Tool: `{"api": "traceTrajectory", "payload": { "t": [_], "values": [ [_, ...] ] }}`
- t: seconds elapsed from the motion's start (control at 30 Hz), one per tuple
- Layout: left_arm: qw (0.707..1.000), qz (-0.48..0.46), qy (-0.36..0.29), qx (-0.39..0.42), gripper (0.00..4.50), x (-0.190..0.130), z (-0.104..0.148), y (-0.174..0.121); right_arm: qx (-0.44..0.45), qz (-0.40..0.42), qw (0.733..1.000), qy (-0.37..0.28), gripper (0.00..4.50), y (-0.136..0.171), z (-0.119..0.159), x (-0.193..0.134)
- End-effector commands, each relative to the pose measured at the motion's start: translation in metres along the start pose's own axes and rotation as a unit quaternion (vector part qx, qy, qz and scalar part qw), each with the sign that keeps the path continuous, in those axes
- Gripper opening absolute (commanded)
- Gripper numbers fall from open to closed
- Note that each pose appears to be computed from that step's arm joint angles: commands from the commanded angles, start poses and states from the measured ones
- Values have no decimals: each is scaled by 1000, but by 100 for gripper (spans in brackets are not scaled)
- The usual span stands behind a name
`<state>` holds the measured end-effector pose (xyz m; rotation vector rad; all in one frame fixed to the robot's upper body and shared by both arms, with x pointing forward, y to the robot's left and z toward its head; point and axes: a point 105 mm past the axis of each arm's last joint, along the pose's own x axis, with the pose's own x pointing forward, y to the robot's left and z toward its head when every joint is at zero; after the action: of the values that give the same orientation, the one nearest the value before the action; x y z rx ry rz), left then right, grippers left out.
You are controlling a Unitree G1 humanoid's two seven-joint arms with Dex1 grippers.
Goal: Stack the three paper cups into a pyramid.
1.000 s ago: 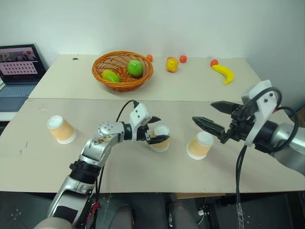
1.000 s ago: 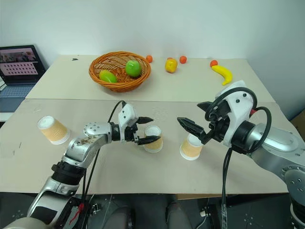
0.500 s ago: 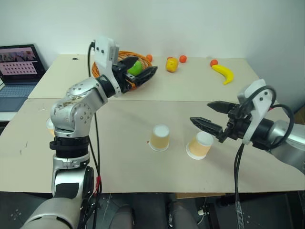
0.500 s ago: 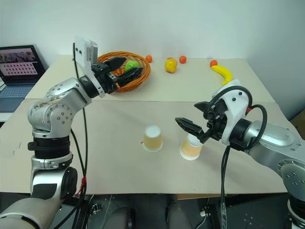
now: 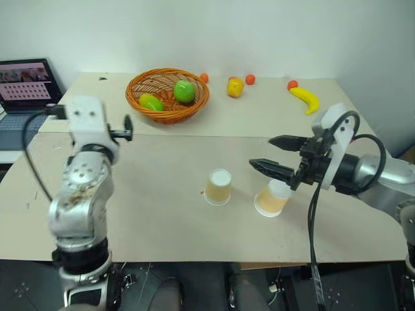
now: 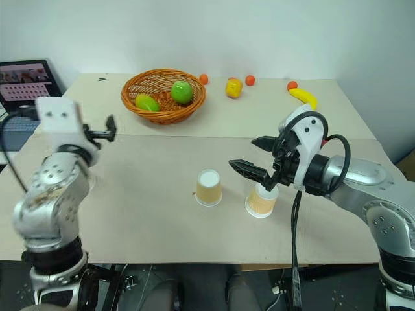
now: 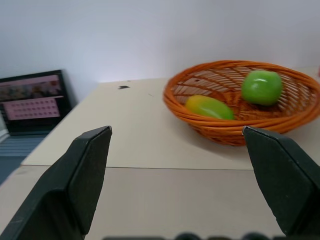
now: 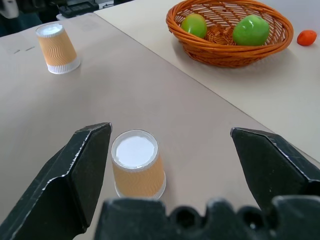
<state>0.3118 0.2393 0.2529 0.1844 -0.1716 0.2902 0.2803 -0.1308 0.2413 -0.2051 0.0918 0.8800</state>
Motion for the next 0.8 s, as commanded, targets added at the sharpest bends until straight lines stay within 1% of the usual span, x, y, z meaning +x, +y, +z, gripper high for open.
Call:
{"api": "traceTrajectory", "payload": {
  "t": [0.03, 0.1, 0.17, 0.23, 0.3, 0.33, 0.47, 0.57, 0.63, 0.67, 0.73, 0.8],
  "values": [
    [998, 48, -45, 16, 446, -20, 11, 22, -18, 17, 999, -26, 450, 2, 11, 4],
    [997, 74, -34, 10, 446, -27, 2, 34, -17, 26, 999, -26, 450, 3, 10, 7],
    [996, 85, -17, -8, 446, -38, -15, 43, -15, 37, 999, -26, 450, 4, 10, 9],
    [996, 79, -22, -25, 446, -48, -24, 46, -17, 45, 999, -23, 450, 5, 9, 10],
    [992, 117, 12, -48, 446, -56, -43, 58, -17, 49, 998, -24, 450, 4, 10, 11],
    [991, 120, 17, -52, 446, -58, -48, 60, -18, 51, 998, -23, 450, 4, 10, 11],
    [993, 109, 29, -46, 446, -62, -63, 63, -12, 63, 997, -33, 450, 5, 15, 11],
    [992, 111, 40, -48, 446, -60, -75, 66, 6, 91, 995, -52, 450, 11, 24, 7],
    [991, 113, 42, -52, 446, -59, -79, 66, 13, 99, 993, -55, 450, 13, 27, 6],
    [991, 116, 49, -52, 446, -59, -85, 67, 19, 119, 991, -60, 450, 19, 31, 3],
    [991, 109, 64, -53, 446, -57, -96, 65, 28, 140, 988, -65, 450, 26, 36, 0],
    [992, 97, 70, -51, 446, -55, -102, 59, 29, 139, 988, -63, 450, 26, 37, -2]
  ]
}}
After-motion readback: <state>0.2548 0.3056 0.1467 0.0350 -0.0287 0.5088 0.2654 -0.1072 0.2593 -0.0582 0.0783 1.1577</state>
